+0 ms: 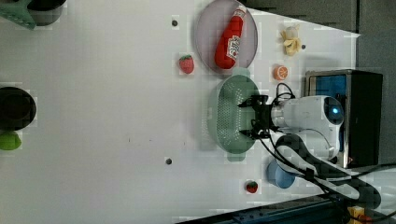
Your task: Drag strainer left to right.
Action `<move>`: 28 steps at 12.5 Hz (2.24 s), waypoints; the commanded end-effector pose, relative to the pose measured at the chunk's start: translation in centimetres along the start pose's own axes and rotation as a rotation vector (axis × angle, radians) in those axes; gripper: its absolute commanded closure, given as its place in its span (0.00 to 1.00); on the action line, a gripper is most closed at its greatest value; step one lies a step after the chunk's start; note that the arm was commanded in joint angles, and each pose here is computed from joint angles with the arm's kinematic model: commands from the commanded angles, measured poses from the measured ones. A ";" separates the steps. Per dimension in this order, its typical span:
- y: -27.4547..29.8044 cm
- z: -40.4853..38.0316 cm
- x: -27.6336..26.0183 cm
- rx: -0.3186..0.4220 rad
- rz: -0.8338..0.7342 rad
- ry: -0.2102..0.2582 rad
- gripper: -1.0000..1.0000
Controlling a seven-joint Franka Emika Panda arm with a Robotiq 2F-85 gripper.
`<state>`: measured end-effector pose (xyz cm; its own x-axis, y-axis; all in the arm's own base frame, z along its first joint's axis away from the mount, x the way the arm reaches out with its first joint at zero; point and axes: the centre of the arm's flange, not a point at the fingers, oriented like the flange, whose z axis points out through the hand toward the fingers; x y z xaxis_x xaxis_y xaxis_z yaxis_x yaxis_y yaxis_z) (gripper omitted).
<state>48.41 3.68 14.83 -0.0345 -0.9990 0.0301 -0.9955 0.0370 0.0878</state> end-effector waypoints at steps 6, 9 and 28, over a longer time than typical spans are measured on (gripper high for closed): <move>-0.7 -0.8 7.9 0.003 -0.071 0.042 0.00; -0.7 -0.8 9.8 0.002 -0.063 0.050 0.00; 6.4 -40.9 6.5 0.146 -0.687 0.060 0.00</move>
<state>44.98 0.63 58.31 0.5159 -0.8468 0.1293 -0.8475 -0.5265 -0.0670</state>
